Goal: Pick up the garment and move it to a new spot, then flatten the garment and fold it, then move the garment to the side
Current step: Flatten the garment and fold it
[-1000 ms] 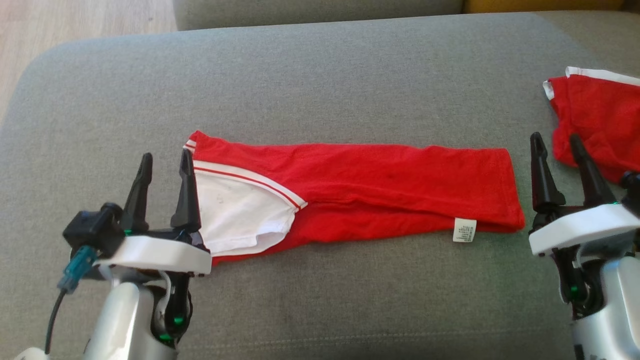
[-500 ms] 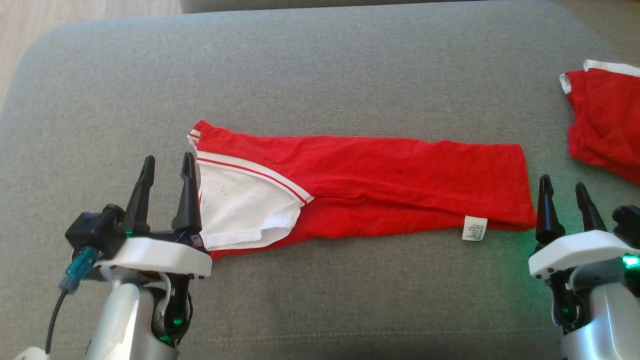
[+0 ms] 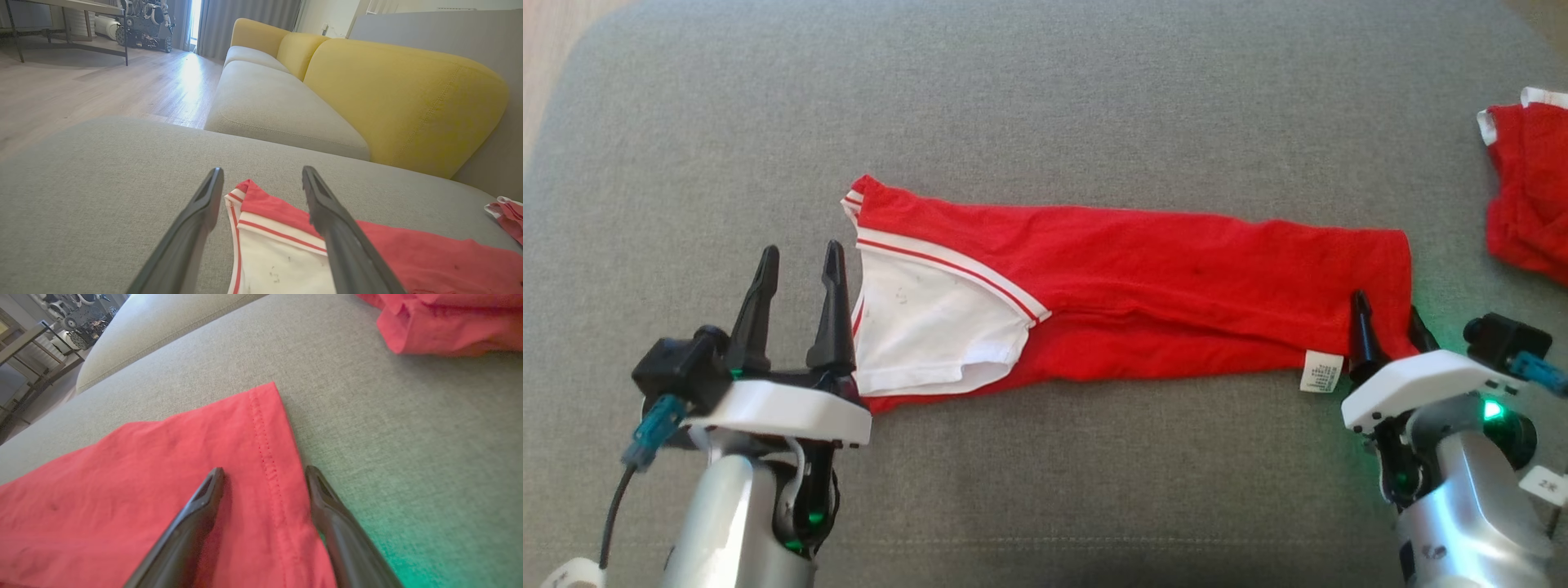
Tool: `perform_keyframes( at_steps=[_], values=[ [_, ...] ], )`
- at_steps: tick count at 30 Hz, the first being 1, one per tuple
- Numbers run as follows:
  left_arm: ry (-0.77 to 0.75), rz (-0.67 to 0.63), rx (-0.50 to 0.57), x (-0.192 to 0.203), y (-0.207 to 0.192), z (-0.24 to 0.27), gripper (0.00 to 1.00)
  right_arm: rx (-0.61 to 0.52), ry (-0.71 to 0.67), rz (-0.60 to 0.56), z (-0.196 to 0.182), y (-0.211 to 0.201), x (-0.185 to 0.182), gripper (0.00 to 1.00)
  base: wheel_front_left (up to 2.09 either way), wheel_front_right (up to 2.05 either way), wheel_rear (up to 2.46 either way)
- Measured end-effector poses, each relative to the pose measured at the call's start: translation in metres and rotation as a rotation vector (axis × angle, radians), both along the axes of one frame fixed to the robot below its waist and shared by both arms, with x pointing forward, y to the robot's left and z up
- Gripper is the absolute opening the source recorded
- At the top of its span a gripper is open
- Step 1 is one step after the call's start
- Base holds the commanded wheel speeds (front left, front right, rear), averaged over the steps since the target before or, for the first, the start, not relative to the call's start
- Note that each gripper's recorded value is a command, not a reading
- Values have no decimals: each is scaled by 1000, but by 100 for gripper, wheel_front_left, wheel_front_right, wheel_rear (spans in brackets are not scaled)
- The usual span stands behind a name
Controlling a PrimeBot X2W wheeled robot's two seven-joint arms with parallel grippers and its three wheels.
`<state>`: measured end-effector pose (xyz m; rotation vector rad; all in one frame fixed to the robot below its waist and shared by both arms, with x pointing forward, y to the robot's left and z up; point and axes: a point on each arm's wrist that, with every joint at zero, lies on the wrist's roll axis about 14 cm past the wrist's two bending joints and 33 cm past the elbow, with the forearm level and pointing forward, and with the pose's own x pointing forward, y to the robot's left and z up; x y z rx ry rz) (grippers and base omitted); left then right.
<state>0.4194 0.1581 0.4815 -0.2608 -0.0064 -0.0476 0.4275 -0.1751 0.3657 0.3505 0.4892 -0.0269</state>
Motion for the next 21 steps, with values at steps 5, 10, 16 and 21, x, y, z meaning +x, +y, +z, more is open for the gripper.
perform_keyframes(
  at_steps=[5,10,16,21],
  values=[
    [-3,7,1,4,1,1,100,-1,5,7,-2,4,11,100,0,0,0],
    [2,11,2,3,2,-1,100,-7,24,37,-6,11,16,100,0,0,0],
    [-13,19,1,3,5,5,100,-19,44,74,-7,15,12,0,0,0,0],
    [-37,39,-1,2,11,14,100,-56,23,73,-1,8,9,0,0,0,0]
  ],
)
